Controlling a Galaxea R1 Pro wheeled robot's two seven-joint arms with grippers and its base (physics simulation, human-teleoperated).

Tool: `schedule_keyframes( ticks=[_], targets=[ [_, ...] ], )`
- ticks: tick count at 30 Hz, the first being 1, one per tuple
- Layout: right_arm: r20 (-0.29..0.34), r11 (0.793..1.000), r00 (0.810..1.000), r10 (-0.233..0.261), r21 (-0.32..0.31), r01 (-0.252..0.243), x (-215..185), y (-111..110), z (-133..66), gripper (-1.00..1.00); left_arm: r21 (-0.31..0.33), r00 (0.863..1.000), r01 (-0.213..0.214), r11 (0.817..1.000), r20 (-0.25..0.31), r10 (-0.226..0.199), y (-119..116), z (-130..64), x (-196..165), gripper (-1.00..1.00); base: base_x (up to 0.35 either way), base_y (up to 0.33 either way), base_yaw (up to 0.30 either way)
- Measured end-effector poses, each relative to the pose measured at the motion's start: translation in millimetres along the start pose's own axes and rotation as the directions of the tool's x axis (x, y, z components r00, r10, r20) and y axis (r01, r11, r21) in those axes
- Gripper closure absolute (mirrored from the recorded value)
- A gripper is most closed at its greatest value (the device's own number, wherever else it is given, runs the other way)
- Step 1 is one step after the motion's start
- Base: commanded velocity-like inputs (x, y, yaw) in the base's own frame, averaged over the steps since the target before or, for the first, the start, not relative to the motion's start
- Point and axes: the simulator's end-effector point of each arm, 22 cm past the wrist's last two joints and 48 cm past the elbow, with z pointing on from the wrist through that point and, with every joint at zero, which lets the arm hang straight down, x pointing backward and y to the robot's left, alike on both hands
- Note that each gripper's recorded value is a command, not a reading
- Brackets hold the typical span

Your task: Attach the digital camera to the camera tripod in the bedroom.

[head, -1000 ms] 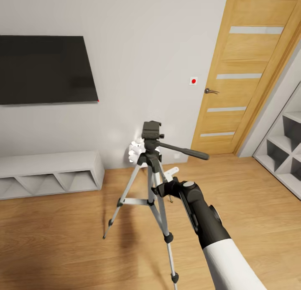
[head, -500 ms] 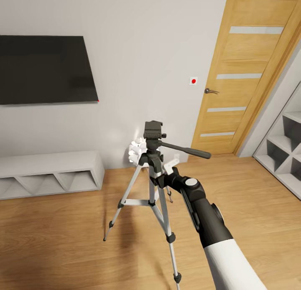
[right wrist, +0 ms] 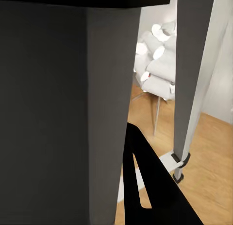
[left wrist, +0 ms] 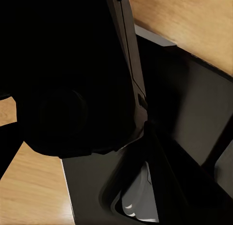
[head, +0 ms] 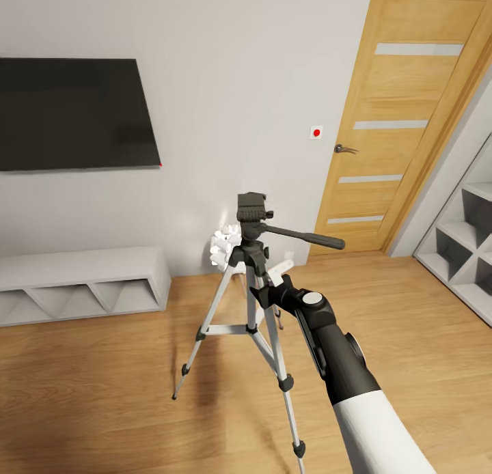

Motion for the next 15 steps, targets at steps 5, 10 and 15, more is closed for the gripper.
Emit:
schedule_keyframes(
  ticks=[5,10,15],
  targets=[
    [0.000,1.000,1.000,0.000,-0.002,0.000,0.1,0.3,0.0,1.00,0.000,1.000,0.000,1.000,0.000,0.000,0.0,0.0,0.0,1.00,0.000,0.000,0.000],
    [0.000,1.000,1.000,0.001,-0.003,-0.001,0.3,0.3,0.0,1.00,0.000,1.000,0.000,1.000,0.000,0.000,0.0,0.0,0.0,1.00,0.000,0.000,0.000],
    [0.001,1.000,1.000,0.008,-0.005,-0.008,1.0,0.0,0.1,1.00,0.001,1.000,-0.002,1.000,0.004,0.002,-0.7,0.0,-1.1,1.00,0.000,0.000,0.000]
  ],
)
